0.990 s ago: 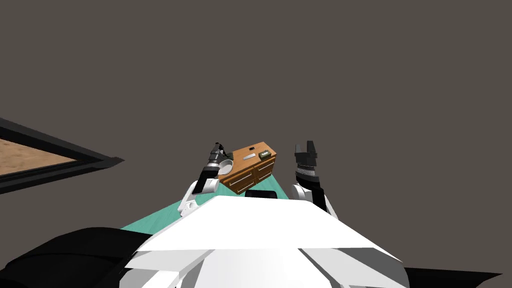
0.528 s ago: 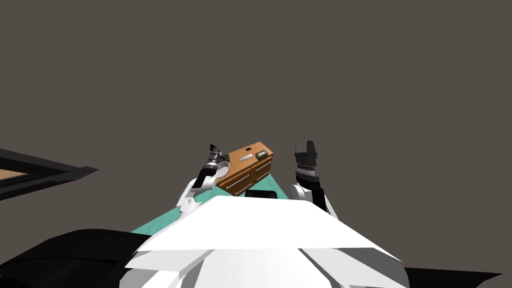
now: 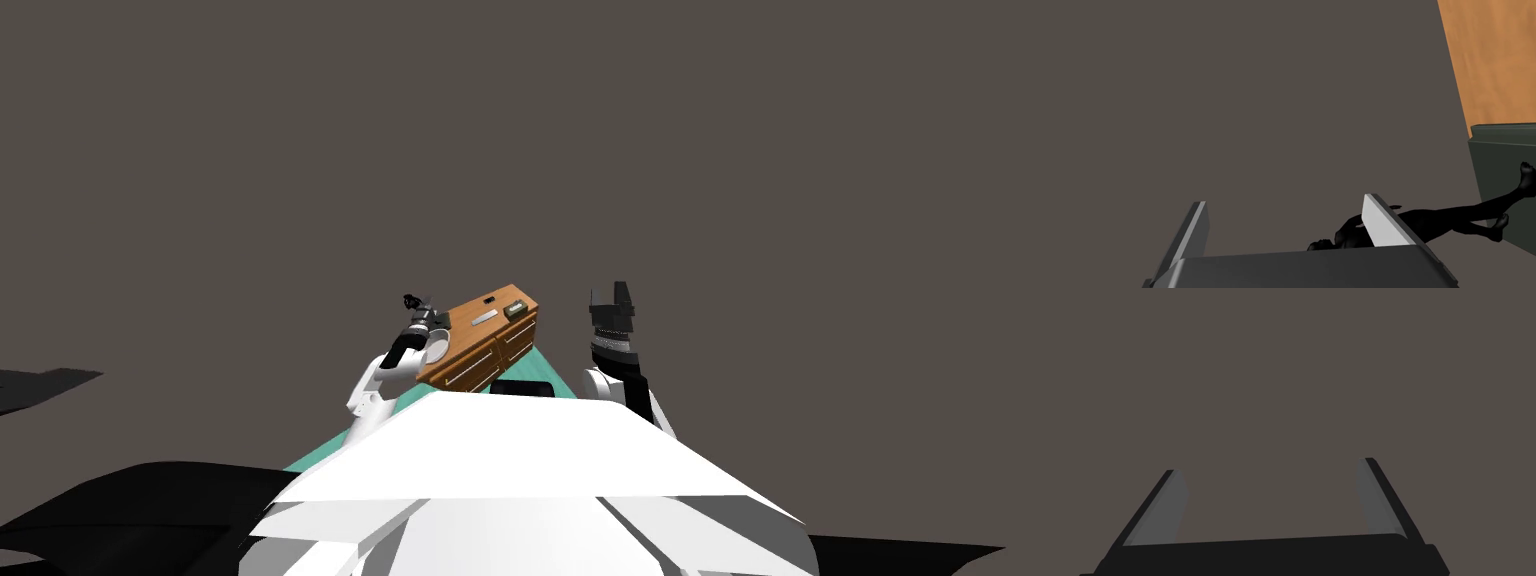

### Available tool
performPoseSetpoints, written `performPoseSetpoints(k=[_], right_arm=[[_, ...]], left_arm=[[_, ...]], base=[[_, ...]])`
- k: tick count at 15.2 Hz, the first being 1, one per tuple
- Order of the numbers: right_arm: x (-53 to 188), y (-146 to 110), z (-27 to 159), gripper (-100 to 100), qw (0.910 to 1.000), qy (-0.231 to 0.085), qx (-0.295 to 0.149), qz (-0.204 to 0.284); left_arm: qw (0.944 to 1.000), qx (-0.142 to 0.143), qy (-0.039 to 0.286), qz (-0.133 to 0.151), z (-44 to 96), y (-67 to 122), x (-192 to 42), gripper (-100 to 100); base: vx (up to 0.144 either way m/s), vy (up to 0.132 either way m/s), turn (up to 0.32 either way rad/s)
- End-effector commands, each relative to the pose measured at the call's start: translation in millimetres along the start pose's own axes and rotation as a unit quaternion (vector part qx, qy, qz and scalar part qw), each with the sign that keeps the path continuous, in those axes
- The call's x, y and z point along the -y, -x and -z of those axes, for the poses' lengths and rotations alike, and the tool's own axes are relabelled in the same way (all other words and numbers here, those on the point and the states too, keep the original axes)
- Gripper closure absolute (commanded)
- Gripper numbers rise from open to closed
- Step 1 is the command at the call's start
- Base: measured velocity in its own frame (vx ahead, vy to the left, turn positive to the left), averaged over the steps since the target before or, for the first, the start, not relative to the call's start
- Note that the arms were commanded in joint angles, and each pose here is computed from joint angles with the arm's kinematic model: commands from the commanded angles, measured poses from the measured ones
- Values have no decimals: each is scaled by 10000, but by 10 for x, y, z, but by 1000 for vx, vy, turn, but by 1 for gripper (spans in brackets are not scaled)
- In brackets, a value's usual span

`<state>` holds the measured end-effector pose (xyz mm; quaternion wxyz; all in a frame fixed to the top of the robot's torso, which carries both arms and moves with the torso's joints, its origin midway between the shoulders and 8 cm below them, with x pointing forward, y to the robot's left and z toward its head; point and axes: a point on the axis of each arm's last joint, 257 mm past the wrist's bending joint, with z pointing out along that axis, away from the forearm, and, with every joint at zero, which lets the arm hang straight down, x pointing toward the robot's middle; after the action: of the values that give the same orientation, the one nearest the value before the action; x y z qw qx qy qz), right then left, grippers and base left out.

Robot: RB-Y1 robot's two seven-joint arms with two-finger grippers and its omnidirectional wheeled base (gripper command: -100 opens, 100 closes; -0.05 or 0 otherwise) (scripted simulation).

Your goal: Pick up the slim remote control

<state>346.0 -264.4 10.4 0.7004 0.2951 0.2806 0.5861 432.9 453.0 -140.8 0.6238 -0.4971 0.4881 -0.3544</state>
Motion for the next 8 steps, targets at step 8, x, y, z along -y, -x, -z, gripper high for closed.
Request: performPoseSetpoints(k=[8], right_arm=[[0,0,0,0,10000,0,0,0]], left_arm=[[9950,385,909,125,-110,421,-490,-100]], base=[[7,-13,-127]])
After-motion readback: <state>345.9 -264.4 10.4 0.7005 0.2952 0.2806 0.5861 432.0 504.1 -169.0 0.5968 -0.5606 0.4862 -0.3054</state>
